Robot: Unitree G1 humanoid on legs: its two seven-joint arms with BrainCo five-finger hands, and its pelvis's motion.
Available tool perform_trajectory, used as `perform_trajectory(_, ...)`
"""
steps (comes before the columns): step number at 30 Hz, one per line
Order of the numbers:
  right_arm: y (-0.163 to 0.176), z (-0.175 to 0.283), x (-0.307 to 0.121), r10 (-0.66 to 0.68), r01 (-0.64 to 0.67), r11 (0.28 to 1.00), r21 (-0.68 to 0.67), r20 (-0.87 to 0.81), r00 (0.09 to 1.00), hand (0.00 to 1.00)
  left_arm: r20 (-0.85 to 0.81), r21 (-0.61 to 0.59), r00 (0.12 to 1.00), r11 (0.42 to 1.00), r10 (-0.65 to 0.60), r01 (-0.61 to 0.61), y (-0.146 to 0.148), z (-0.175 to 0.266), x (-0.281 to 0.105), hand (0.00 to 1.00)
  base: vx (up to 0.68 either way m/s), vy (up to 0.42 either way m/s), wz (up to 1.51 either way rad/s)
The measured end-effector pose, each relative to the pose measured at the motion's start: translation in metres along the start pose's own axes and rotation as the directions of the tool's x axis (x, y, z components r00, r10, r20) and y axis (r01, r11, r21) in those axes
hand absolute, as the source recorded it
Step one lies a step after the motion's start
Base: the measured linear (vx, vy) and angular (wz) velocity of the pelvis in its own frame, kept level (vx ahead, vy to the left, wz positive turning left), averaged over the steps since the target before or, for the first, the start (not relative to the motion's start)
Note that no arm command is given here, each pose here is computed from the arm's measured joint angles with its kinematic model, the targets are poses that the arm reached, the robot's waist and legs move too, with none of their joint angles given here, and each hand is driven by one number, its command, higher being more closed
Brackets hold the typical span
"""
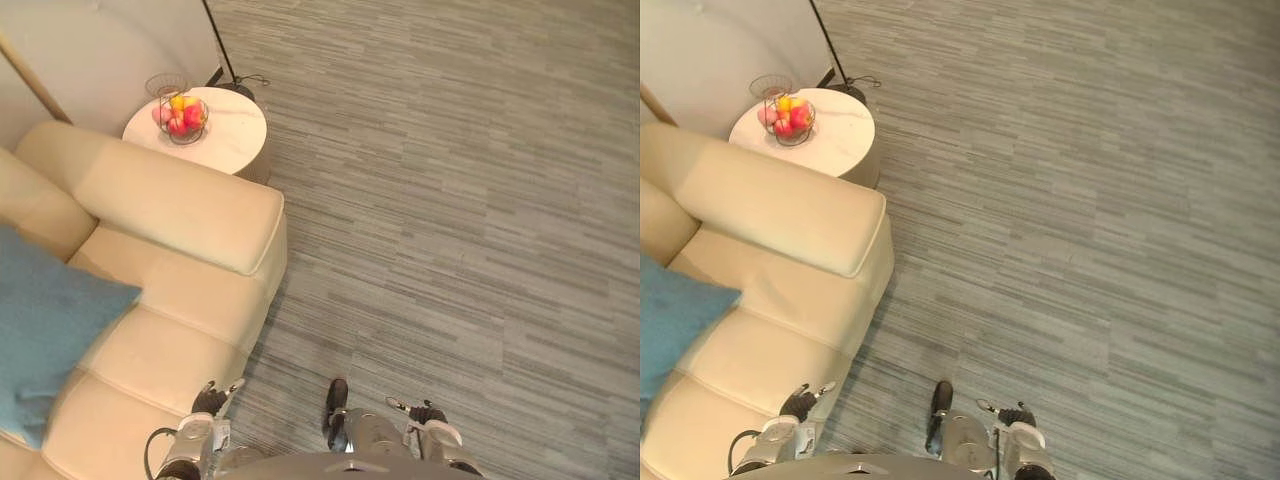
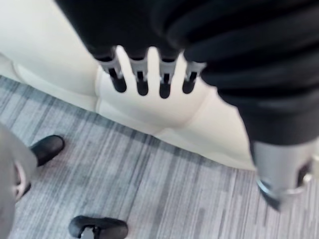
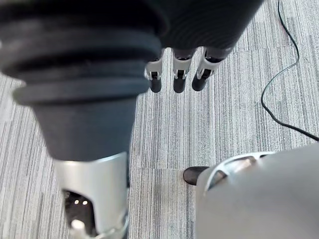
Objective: Pick up cushions and gather them together orderly.
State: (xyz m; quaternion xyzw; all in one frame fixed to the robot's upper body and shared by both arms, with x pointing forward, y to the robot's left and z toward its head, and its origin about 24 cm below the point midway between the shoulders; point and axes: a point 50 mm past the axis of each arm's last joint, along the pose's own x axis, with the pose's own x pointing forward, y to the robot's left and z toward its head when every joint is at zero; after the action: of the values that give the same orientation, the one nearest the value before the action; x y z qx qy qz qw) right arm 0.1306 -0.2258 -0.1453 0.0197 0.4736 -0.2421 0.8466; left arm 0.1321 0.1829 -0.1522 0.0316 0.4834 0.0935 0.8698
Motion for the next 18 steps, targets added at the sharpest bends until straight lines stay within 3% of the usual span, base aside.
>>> perform_trajectory(7,-0.012,-0.011,0.0,-0.033,0.033,0.999,-0.008,-0.045,0.998,0.0,-0.01,-0.015,1.0,1.0,-0.026,0.026,-0.01,-0.005,-0.003,0.0,0.05,-0.067,-0.56)
perform_trajectory(13,-0.011,-0.014,-0.001,-0.043,0.044,0.999,0.02,-0.048,0.998,0.0,0.007,-0.086,1.0,0.996,-0.01,0.01,-0.01,-0.001,-0.003,0.0,0.04,0.095,-1.18)
perform_trajectory(18,0.0,-0.023,-0.008,-0.022,0.025,0.998,0.057,-0.043,0.999,0.0,0.003,-0.069,1.0,0.998,0.006,-0.006,-0.002,-0.001,-0.001,0.0,0.16,0.157,-1.09)
